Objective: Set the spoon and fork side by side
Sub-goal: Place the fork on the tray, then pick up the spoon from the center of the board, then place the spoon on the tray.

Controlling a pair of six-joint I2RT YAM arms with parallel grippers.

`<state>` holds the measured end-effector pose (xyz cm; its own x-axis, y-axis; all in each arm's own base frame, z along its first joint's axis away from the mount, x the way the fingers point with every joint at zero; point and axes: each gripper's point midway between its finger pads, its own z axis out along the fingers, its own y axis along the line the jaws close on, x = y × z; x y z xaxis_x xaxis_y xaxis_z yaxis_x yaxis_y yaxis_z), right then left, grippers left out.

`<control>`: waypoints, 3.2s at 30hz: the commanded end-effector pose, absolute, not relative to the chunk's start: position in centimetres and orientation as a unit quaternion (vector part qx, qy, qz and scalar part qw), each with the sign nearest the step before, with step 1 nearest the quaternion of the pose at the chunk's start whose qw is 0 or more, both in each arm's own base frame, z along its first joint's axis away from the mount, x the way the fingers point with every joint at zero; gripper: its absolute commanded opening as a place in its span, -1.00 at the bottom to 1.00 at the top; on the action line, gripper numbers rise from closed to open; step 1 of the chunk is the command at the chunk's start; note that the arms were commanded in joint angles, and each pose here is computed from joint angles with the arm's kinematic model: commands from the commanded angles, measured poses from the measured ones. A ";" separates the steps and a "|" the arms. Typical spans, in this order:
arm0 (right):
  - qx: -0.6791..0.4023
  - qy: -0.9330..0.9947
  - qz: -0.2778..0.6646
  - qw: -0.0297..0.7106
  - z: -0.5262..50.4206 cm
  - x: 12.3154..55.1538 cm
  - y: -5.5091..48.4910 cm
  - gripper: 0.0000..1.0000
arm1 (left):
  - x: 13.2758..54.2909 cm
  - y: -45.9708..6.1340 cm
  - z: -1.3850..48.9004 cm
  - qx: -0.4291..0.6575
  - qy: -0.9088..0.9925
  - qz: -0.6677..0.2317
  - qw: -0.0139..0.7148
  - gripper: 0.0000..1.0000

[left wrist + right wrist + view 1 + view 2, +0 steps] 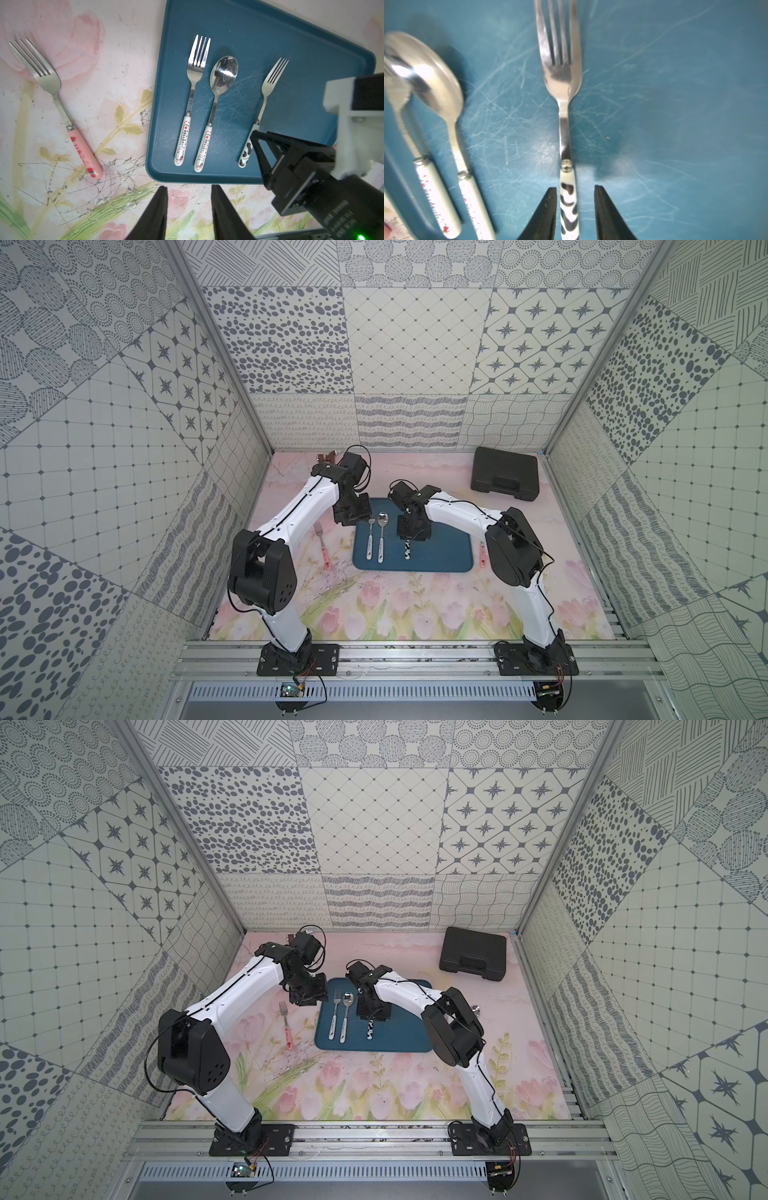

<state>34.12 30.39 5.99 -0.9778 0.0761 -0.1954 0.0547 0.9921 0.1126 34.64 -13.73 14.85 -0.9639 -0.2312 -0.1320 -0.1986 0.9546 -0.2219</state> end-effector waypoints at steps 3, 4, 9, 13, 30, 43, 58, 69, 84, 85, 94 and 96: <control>0.138 0.975 0.009 0.174 11.8 35.6 19.1 -0.34 | 34.6 -13.5 16.0 -0.114 0.983 -0.110 0.091 -0.19; 0.160 0.973 -0.001 0.164 11.3 35.0 16.7 -0.37 | 34.6 -13.5 16.1 -0.115 0.983 -0.111 0.092 -0.19; 0.229 0.964 -0.045 0.123 8.9 31.7 9.1 -0.38 | 34.4 -13.7 15.8 -0.115 0.983 -0.115 0.086 -0.19; 0.245 0.963 -0.060 0.092 7.2 29.4 7.5 -0.38 | 34.4 -13.8 15.6 -0.115 0.983 -0.117 0.084 -0.19; 0.220 0.971 -0.017 0.096 6.4 31.4 9.2 -0.29 | 34.6 -14.1 14.7 -0.113 0.984 -0.118 0.071 -0.19; 0.204 0.977 -0.022 0.060 3.3 31.9 8.5 -0.25 | 34.7 -13.8 14.4 -0.115 0.985 -0.108 0.067 -0.19; 0.204 0.979 -0.022 0.015 0.7 29.1 8.0 -0.66 | 35.2 -13.6 14.6 -0.123 0.986 -0.095 0.068 -0.22; 0.188 0.978 -0.039 0.077 4.4 30.7 7.0 -0.76 | 35.5 -14.3 14.9 -0.115 0.986 -0.091 0.074 -0.24; 0.019 0.994 0.049 0.092 7.5 33.2 20.8 -0.76 | 35.6 -13.7 15.9 -0.109 0.987 -0.078 0.091 -0.24; 0.017 0.994 0.055 0.091 7.3 33.5 21.5 -0.77 | 35.6 -13.6 15.9 -0.110 0.987 -0.077 0.092 -0.24; 0.001 0.994 0.072 0.083 5.9 35.5 25.7 -0.79 | 35.4 -12.9 15.9 -0.116 0.986 -0.079 0.091 -0.24; -0.003 0.994 0.071 0.082 5.6 35.6 26.0 -0.79 | 35.4 -12.8 15.8 -0.115 0.986 -0.079 0.091 -0.24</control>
